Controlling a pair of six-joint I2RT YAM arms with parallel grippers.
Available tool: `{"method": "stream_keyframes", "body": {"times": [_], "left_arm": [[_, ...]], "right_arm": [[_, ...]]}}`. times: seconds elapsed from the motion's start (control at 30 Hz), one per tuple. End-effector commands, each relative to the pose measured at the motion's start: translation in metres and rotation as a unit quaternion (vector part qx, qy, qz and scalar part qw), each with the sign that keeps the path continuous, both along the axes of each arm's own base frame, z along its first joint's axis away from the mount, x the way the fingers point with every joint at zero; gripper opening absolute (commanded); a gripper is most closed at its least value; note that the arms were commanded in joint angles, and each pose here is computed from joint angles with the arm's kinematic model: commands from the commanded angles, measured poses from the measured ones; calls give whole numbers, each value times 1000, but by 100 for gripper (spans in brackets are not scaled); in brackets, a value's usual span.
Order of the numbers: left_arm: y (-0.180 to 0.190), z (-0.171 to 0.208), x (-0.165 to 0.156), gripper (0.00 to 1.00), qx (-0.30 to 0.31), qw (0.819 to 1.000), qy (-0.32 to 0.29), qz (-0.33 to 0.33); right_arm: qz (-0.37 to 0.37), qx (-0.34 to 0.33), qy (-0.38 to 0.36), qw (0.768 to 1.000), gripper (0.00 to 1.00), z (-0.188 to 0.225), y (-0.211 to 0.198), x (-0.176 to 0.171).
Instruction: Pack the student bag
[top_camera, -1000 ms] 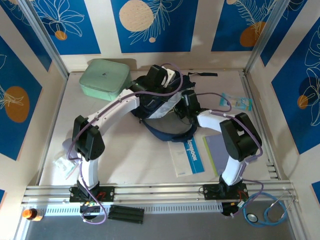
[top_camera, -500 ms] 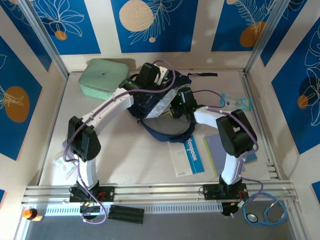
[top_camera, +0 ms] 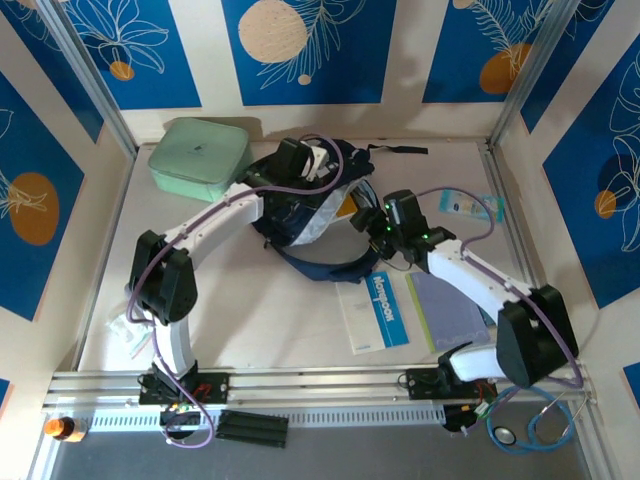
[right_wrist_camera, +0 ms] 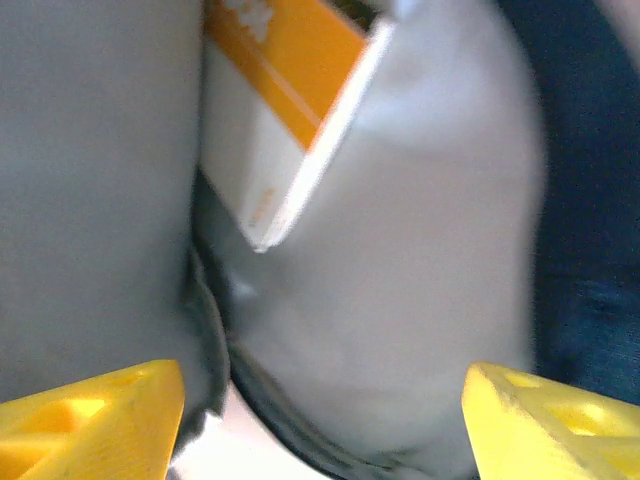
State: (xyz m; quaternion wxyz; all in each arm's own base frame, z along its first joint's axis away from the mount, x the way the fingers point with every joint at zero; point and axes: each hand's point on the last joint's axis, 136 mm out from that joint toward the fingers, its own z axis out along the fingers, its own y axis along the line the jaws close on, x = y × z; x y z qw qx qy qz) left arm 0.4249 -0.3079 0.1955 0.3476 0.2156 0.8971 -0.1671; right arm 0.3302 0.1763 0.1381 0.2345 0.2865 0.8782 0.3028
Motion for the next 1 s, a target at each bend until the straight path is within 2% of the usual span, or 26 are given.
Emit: {"method": "stream_keyframes", "body": {"times": [0.0, 0.07, 0.1, 0.13, 0.2, 0.3, 0.4, 0.57, 0.73, 0.87, 0.97], "left_arm": [[30, -15, -2, 0, 28, 999, 9, 24], [35, -32, -14, 2, 43, 999, 31, 13], [37, -39, -20, 8, 46, 998, 44, 8], [37, -43, -26, 17, 43, 998, 55, 6], [33, -46, -40, 42, 13, 996, 83, 4], [21, -44, -61, 61, -46, 992, 117, 0], [20, -43, -78, 78, -90, 985, 140, 37], [14, -51, -108, 85, -158, 967, 182, 81], [12, -63, -134, 89, -173, 957, 208, 108], [5, -75, -151, 94, -163, 956, 222, 106], [-3, -85, -163, 94, -153, 954, 239, 100]], "right_arm": [[4, -113, 42, 993, 74, -28, -42, -32], [18, -130, 48, 990, 74, -30, -48, -40], [20, -136, 54, 989, 74, -31, -52, -45], [27, -140, 60, 988, 74, -34, -53, -49], [50, -130, 75, 987, 73, -40, -49, -57], [82, -101, 101, 986, 68, -54, -39, -70], [112, -72, 123, 983, 64, -69, -27, -79], [133, -39, 142, 980, 60, -85, -12, -82], [132, -38, 160, 978, 60, -102, -9, -79], [94, -72, 190, 975, 60, -119, -26, -82], [13, -145, 235, 961, 61, -129, -63, -96]]}}
